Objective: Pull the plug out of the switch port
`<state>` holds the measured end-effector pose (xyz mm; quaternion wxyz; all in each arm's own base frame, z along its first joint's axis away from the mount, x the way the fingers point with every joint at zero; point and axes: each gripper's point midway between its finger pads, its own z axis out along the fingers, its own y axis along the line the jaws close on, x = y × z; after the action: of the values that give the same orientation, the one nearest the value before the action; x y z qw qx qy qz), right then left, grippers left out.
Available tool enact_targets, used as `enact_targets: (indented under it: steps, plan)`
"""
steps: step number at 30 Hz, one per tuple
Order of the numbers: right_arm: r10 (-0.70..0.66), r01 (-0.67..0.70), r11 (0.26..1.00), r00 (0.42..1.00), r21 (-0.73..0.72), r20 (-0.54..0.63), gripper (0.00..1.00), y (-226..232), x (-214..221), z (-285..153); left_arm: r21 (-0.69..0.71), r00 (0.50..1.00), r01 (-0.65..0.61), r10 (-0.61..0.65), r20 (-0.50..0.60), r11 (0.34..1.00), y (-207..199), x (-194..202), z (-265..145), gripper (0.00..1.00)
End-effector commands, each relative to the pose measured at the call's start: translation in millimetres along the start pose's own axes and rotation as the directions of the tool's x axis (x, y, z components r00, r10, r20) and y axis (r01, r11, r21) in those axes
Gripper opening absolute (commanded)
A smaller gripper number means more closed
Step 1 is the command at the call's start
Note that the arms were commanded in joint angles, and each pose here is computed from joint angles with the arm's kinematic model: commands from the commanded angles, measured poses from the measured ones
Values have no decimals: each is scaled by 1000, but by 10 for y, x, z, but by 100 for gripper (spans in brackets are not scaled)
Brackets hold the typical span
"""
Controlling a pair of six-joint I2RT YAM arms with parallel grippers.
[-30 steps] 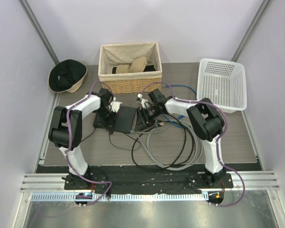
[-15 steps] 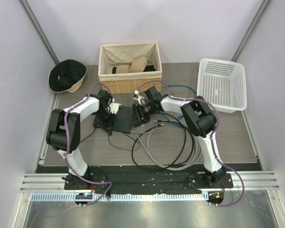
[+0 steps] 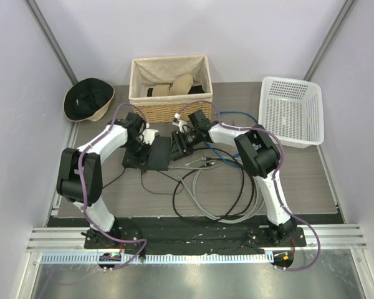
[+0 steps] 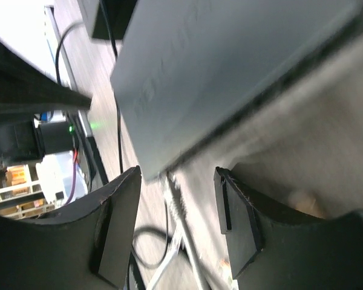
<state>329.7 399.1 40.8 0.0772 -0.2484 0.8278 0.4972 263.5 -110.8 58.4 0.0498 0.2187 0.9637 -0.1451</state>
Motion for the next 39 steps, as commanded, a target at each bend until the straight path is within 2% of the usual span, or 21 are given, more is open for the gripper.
enact_targets:
  steps: [1,5,13,15,18,20,22,25,34,39]
  plan:
    - [-27,27,1000,999,-8,-20,60,109,177,-137,17,999,14,-14,38,1000,18,-262,37,0]
    - [22,-23,999,998,-24,-54,60,70,339,-114,11,1000,22,-23,20,1000,73,-352,134,0]
    - [70,-72,997,996,-32,-58,60,-3,385,-51,-7,998,49,-49,-48,999,180,-216,418,0]
    - [82,-84,996,995,-35,-62,60,-11,397,-39,24,997,50,-49,-53,998,130,-209,414,0]
    - [79,-82,996,995,-39,-64,60,-1,411,-39,136,1000,17,-16,-3,991,-116,-272,215,0]
    - [85,-88,995,994,-38,-69,60,-10,445,-39,150,998,-12,1,70,989,-216,-358,5,0]
    - [99,-102,994,992,-35,-73,60,-31,474,-29,134,992,-27,9,130,991,-231,-460,-134,0]
    - [114,-117,992,991,-36,-74,60,-54,485,-8,89,990,-11,-2,140,996,-152,-554,-161,0]
    - [135,-137,990,988,-23,-68,58,-109,481,18,-13,996,45,-44,74,999,155,-585,175,0]
    - [141,-143,989,988,-21,-66,57,-127,497,35,-87,998,57,-58,-9,995,371,-511,438,0]
